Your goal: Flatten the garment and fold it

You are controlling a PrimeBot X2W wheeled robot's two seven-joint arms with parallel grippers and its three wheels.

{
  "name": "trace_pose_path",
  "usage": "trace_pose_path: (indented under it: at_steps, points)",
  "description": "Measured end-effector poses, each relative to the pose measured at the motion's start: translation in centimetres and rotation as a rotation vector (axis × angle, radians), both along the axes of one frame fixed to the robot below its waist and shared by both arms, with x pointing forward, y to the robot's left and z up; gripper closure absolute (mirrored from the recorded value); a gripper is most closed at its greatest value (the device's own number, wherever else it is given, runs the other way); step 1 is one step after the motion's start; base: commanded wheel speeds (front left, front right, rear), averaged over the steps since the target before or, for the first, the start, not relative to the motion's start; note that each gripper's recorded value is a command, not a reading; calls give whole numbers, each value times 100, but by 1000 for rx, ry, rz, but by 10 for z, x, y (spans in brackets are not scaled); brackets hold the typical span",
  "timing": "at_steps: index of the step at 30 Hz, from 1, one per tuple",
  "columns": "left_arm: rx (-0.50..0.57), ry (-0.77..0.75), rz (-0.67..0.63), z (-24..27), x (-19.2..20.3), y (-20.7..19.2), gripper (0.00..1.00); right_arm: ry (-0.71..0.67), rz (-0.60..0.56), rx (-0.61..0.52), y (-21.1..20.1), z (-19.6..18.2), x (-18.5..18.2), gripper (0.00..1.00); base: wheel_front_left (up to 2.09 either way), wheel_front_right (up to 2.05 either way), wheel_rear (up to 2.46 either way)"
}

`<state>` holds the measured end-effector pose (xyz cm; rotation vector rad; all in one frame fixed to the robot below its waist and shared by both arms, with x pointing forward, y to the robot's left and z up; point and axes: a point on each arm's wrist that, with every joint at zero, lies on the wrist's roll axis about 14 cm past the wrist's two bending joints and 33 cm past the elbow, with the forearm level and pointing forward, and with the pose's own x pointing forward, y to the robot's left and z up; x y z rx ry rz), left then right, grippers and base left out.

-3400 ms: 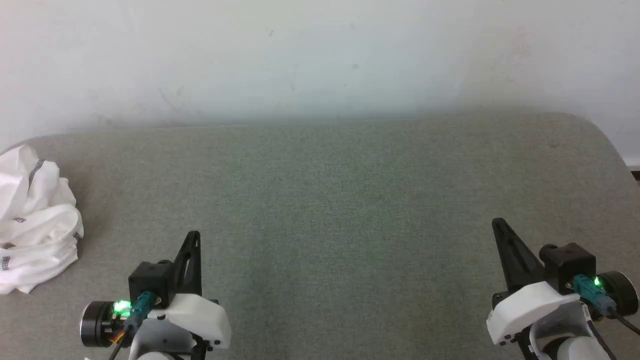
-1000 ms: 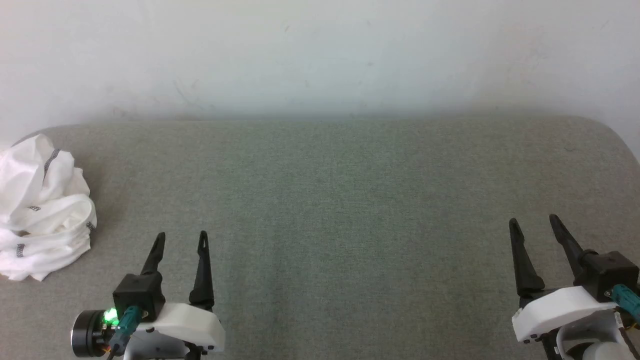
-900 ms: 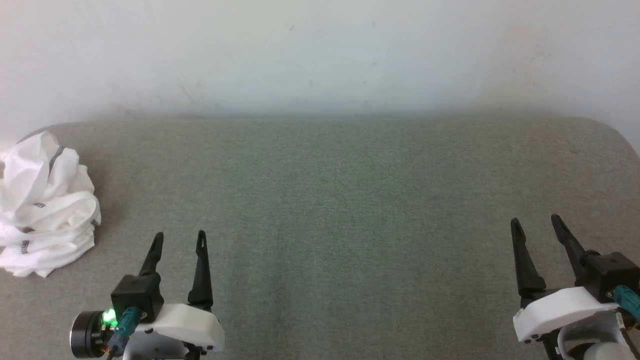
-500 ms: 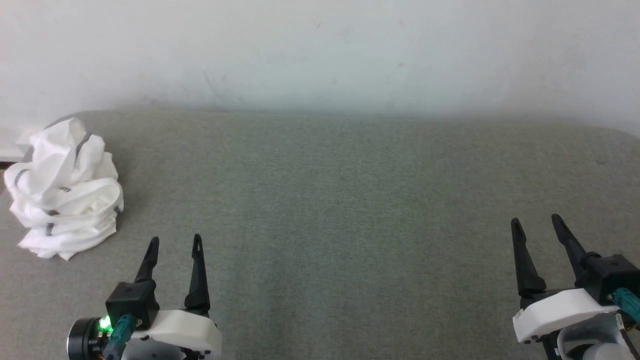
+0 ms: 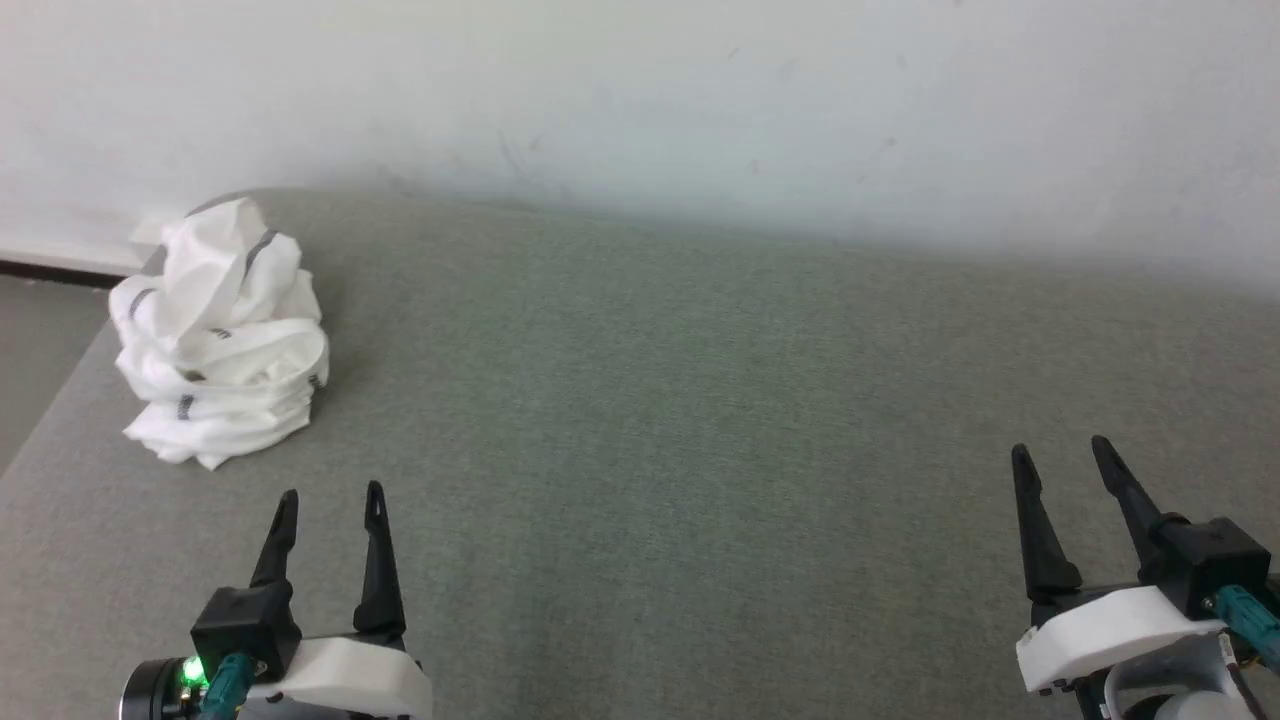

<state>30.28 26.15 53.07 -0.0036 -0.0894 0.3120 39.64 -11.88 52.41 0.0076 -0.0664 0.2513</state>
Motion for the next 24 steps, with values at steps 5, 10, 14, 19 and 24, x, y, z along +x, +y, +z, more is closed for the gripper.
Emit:
trace_pose_path:
  at_steps: [5,10,14,19,24]
  points:
    - [0,-5,46,0,-13,11,0,1,45,2,16,-2,4,0,0,0,0]
    - [-13,-15,106,0,-28,26,0,-2,95,5,34,-3,7,0,0,0,0]
    - [-17,-22,152,0,-41,37,0,1,138,6,49,-5,8,0,0,0,0]
    - [-22,-22,207,-4,-61,48,0,3,187,13,67,-7,8,0,0,0,0]
    - [-29,-28,261,-5,-80,58,0,4,247,15,88,-8,6,0,0,0,0]
